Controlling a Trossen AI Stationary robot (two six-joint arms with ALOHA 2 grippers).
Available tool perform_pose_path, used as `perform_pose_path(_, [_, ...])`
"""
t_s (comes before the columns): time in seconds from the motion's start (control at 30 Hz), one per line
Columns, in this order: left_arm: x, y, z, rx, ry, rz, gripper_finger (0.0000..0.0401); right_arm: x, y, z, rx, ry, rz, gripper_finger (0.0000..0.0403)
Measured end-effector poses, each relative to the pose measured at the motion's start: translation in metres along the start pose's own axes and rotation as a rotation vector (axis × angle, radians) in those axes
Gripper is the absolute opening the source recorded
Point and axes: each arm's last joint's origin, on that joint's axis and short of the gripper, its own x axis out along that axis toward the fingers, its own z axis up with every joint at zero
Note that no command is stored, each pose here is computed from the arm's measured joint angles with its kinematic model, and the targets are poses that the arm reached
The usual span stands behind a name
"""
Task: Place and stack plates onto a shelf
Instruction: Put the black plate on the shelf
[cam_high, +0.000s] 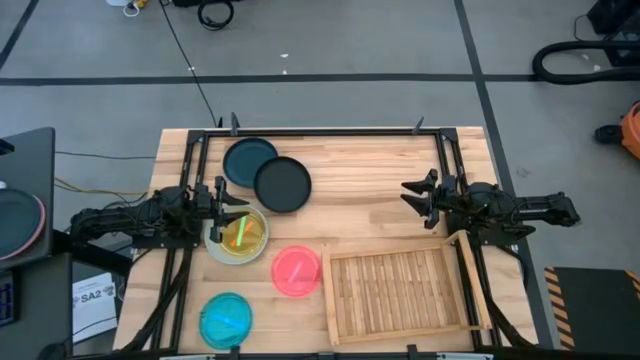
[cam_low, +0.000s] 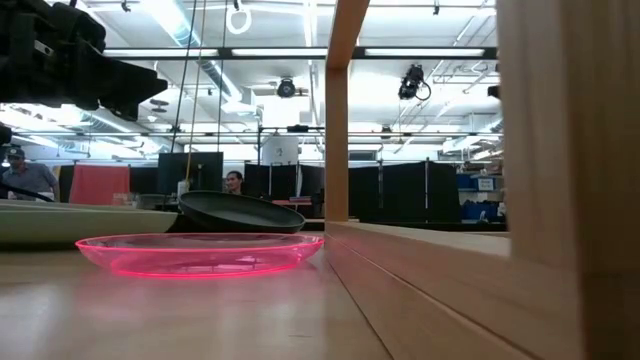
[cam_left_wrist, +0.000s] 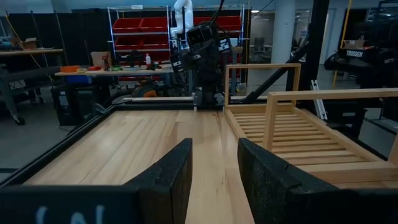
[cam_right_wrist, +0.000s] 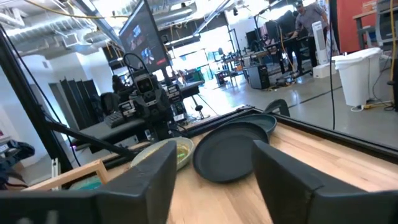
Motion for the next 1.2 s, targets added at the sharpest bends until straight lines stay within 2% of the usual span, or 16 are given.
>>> perform_pose_path(0.13, [0.0,0.0,0.0,0.0,0.0,0.0,0.0135,0.0,0.0,0.0,0.001,-0.003,-0.008,0.0257])
perform_pose_path(0.27, [0.0,0.0,0.0,0.0,0.0,0.0,0.0135,0.0,0.001,0.005,0.015,-0.058,-0.008,0.0275])
perform_pose_path(0.47, [0.0,0.0,0.0,0.0,0.0,0.0,0.0135,0.002,0.006,0.026,0.019,-0.103,-0.026,0.0273])
perform_pose_path(0.67, [0.0,0.0,0.0,0.0,0.0,0.0,0.0135,0.016,0.007,0.046,0.03,-0.079,-0.162,0.0273])
perform_pose_path(0.9, [0.0,0.0,0.0,0.0,0.0,0.0,0.0135,0.053,0.001,0.07,0.002,0.004,-0.301,0.0272])
perform_pose_path(1.03, [0.0,0.0,0.0,0.0,0.0,0.0,0.0135,0.082,-0.01,0.082,-0.007,0.081,-0.32,0.0272])
perform_pose_path(1.2, [0.0,0.0,0.0,0.0,0.0,0.0,0.0135,0.123,-0.031,0.096,0.003,0.179,-0.291,0.0272])
